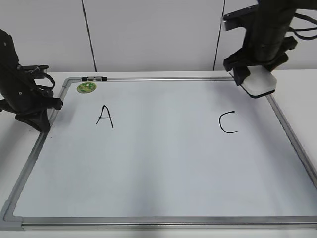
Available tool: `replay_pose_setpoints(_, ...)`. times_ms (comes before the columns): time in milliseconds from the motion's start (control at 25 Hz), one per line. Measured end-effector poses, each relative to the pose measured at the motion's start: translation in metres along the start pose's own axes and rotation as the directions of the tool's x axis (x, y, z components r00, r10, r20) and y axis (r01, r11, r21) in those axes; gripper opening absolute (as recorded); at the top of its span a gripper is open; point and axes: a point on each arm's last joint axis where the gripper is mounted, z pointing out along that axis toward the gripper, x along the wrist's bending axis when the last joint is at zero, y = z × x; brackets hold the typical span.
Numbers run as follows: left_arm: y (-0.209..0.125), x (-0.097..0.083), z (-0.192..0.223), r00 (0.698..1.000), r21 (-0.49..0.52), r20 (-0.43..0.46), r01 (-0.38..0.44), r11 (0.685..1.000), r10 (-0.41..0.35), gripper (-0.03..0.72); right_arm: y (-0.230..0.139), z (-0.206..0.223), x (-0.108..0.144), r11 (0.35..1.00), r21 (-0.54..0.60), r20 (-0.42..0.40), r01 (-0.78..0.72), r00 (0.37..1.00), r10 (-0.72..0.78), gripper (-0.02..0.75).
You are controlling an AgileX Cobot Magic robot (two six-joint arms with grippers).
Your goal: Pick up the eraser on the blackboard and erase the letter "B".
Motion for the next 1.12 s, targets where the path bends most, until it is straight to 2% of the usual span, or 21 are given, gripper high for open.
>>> replay_pose_setpoints(120, 0.0, 0.0, 0.0, 1.0, 0.0, 0.0, 0.0, 1.0, 0.0, 0.042, -0.016, 0.004, -0.02, 0.998, 0.005, -0.032, -0.059, 0.998, 0.059, 0.531)
replay_pose_setpoints(360, 0.0, 0.0, 0.0, 1.0, 0.0, 0.0, 0.0, 1.0, 0.0, 0.042, -0.056, 0.029, -0.04, 0.988, 0.023, -0.103, -0.15, 0.983, 0.151, 0.531)
replay_pose_setpoints(520, 0.0, 0.0, 0.0, 1.0, 0.0, 0.0, 0.0, 1.0, 0.0, 0.042, -0.071, 0.043, -0.046, 0.982, 0.014, -0.143, -0.19, 0.971, 0.19, 0.531)
replay_pose_setpoints(760, 0.0, 0.0, 0.0, 1.0, 0.0, 0.0, 0.0, 1.0, 0.0, 0.042, -0.085, 0.057, -0.054, 0.971, -0.012, -0.147, -0.238, 0.961, 0.234, 0.531)
replay_pose_setpoints(1120, 0.0, 0.0, 0.0, 1.0, 0.0, 0.0, 0.0, 1.0, 0.0, 0.046, -0.082, 0.061, -0.054, 0.95, -0.066, -0.175, -0.306, 0.941, 0.291, 0.531)
